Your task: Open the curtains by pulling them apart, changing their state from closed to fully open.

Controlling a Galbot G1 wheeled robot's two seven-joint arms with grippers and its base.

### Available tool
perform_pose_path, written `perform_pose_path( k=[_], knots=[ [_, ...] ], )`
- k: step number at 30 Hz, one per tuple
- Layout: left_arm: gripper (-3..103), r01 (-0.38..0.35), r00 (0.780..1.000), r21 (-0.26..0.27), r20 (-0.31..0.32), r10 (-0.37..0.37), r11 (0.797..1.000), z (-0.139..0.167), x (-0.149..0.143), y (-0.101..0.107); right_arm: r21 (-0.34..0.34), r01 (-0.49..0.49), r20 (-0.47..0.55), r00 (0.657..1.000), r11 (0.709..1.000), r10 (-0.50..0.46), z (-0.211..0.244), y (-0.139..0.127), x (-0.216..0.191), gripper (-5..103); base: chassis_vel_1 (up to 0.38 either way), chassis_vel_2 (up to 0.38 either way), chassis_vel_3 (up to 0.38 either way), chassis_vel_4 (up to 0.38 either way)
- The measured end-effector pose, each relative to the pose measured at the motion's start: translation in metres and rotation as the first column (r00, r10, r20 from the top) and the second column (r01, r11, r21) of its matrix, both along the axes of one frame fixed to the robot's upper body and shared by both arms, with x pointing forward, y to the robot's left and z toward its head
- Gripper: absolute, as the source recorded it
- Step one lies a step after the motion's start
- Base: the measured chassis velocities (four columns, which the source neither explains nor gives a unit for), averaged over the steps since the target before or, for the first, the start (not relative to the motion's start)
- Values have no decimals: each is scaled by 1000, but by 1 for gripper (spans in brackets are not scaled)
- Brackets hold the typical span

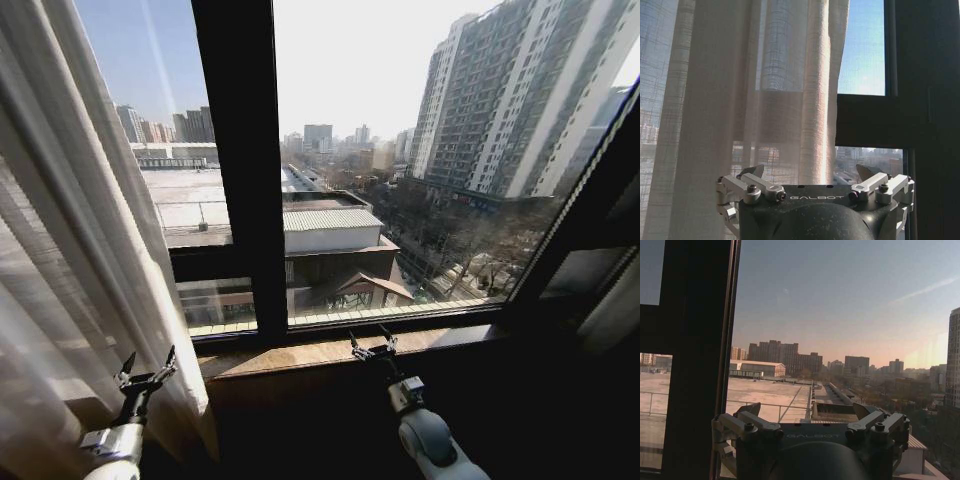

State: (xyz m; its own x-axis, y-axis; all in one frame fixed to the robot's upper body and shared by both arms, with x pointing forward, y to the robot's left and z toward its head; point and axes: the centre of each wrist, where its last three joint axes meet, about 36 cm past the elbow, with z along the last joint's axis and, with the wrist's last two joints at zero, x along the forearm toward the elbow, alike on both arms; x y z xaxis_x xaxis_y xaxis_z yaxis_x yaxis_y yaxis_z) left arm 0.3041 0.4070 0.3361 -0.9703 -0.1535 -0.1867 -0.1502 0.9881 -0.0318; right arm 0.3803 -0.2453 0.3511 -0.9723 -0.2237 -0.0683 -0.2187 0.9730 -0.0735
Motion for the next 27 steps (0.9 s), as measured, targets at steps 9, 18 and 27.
perform_pose_path(
  k=[9, 18, 27],
  knots=[
    [100, 26, 998, -34, -57, -28, 999, 2, 17, -22, 0, 0, 0, 1000, 1000, 0, 0, 0, 0, 100, 0, 0, 0, 0],
    [100, 111, 967, -77, -220, -125, 991, 16, 60, -89, 0, 0, 0, 1000, 1000, 0, 0, 0, 0, 100, 0, 0, 0, 0],
    [100, 183, 953, 45, -255, -166, 982, 16, 111, -94, 0, 0, 0, 1000, 1000, 0, 0, 0, 0, 100, 0, 0, 0, 0]
  ],
)
